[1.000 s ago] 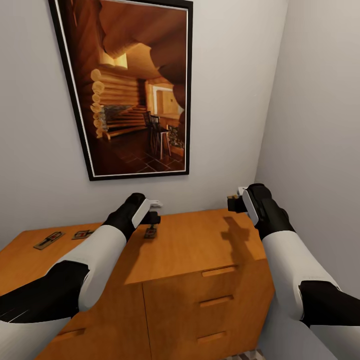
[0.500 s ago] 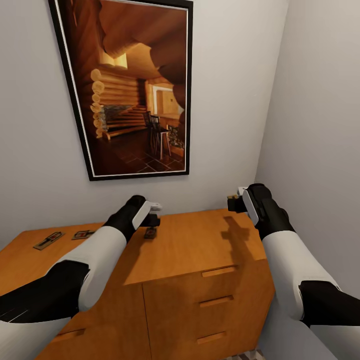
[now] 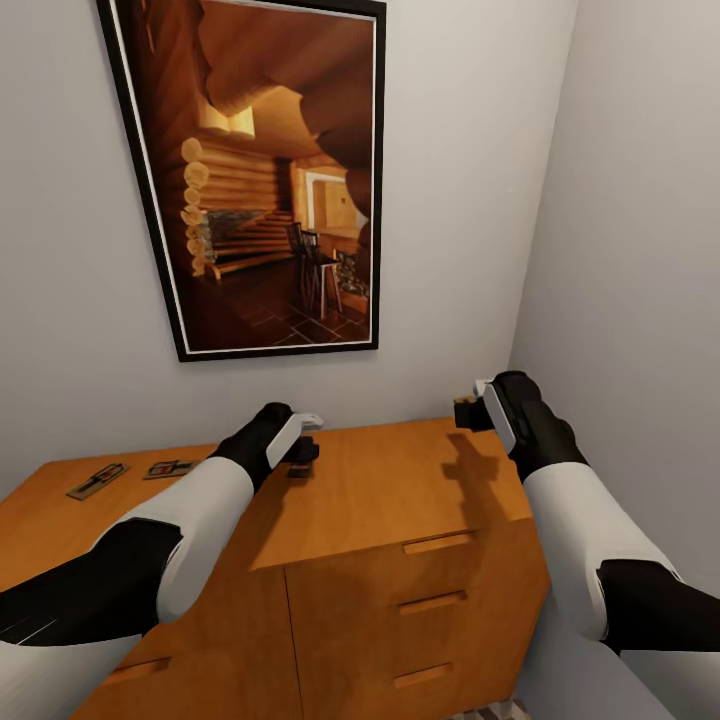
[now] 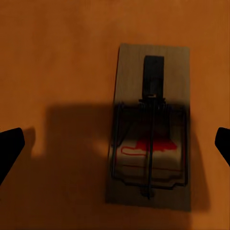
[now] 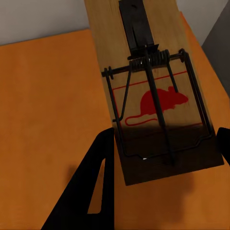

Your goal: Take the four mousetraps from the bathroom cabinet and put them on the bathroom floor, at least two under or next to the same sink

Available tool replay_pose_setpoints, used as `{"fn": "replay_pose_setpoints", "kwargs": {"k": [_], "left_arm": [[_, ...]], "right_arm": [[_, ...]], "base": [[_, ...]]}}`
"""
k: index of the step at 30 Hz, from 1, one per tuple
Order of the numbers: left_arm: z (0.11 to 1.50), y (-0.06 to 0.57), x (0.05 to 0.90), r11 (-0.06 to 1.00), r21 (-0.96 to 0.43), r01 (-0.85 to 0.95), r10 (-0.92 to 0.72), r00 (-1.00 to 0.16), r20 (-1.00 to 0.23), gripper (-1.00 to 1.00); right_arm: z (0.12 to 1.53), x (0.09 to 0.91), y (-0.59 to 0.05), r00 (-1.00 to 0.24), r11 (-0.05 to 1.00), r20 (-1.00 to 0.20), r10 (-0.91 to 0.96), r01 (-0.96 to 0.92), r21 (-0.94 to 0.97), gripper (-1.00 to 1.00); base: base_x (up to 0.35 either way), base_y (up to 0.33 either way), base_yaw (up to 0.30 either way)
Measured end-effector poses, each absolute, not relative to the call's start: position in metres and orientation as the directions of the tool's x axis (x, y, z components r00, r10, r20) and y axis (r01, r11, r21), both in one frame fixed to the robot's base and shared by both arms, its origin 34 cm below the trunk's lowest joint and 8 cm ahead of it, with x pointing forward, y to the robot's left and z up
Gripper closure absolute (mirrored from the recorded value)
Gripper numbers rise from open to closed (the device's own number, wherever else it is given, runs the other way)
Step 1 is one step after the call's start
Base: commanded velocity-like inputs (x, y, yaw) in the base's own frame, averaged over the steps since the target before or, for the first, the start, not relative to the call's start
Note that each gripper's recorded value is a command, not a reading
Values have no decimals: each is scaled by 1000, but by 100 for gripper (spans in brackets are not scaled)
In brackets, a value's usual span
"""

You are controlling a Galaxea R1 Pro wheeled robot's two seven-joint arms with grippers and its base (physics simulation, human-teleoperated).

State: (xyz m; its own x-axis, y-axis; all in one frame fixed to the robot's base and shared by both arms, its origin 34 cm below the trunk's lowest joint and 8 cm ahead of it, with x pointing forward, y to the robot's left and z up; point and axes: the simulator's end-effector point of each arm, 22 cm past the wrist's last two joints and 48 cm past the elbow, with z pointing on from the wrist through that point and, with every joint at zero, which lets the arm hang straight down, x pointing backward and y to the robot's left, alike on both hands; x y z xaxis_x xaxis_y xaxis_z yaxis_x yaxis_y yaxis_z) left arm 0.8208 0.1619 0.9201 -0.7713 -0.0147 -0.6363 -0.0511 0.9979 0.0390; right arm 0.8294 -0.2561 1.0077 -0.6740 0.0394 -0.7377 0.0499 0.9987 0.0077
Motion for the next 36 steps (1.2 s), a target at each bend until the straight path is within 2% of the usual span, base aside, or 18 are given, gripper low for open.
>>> {"fn": "replay_pose_setpoints", "kwargs": {"k": [36], "left_arm": [[901, 162, 812, 998, 38, -51, -18, -799, -601, -100]], "right_arm": [[1007, 829, -256, -676, 999, -736, 38, 49, 7, 100]], "base": [[0, 0, 0]]}}
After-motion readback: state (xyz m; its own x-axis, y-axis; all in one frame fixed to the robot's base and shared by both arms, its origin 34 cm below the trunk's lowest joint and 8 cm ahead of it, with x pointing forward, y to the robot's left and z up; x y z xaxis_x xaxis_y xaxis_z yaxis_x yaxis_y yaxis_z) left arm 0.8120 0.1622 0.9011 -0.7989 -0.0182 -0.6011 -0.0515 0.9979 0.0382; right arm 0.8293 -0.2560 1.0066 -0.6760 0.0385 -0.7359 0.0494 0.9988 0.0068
